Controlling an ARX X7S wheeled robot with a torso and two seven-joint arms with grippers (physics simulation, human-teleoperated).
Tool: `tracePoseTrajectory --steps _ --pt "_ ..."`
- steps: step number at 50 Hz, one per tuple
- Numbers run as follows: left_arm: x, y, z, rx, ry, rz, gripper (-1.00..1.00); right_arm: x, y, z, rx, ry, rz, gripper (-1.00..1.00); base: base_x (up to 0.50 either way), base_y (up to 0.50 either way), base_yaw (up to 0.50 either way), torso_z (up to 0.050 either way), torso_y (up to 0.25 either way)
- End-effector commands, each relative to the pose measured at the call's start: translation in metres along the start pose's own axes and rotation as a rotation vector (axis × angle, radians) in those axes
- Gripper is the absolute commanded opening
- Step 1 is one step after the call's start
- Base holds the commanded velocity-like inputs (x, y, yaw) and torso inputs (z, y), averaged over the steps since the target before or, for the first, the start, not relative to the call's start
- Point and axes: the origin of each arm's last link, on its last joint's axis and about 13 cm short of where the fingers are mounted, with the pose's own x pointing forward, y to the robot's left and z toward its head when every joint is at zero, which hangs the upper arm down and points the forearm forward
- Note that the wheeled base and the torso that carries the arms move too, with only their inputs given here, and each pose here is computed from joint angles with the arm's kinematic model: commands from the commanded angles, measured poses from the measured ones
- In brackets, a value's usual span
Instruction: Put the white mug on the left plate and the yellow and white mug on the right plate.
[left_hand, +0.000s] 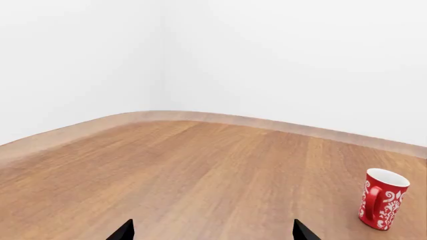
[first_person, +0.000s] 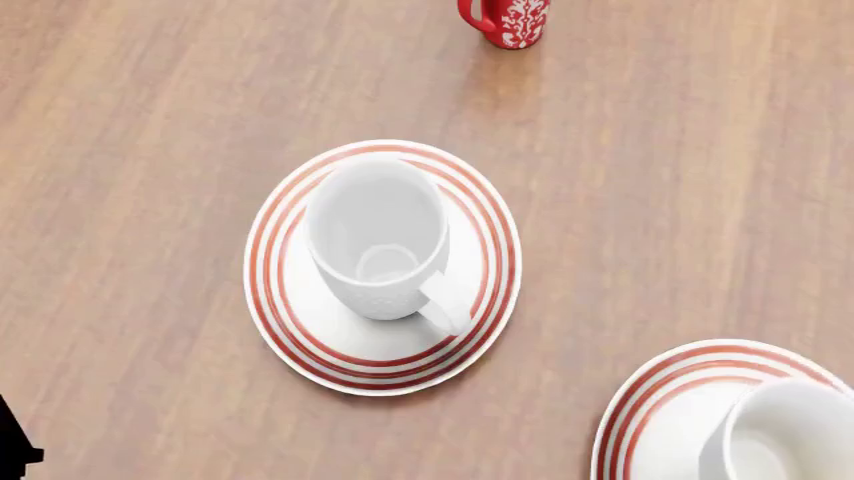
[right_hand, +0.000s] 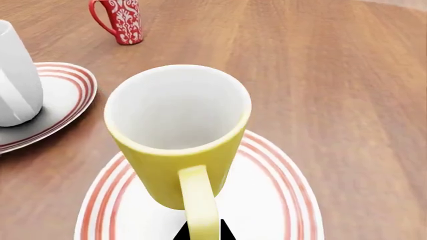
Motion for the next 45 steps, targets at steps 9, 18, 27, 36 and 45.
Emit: tracePoseTrajectory --steps 9,18,27,36,45 --pt "0.000 0.000 0.001 -0.001 -0.003 0.001 1.00 0.004 -0.001 -0.013 0.020 0.026 -0.015 -1.00 0.00 0.00 0.00 0.000 0.000" --pt "-0.001 0.000 0.002 -0.002 -0.004 0.001 1.00 0.003 -0.003 -0.017 0.026 0.040 -0.018 -1.00 0.00 0.00 0.00 0.000 0.000" --pt "-0.001 0.000 0.001 -0.002 -0.002 -0.002 1.00 0.004 -0.003 -0.014 0.016 0.032 -0.039 1.00 0.00 0.00 0.00 0.000 0.001" --pt "-0.001 -0.001 0.001 -0.002 -0.003 -0.005 1.00 -0.003 -0.002 -0.003 0.025 -0.060 -0.038 1.00 0.00 0.00 0.00 0.000 0.000" --pt "-0.001 -0.001 0.001 -0.002 -0.003 -0.007 1.00 -0.013 -0.006 0.003 0.035 -0.105 -0.034 1.00 0.00 0.00 0.00 0.000 0.000"
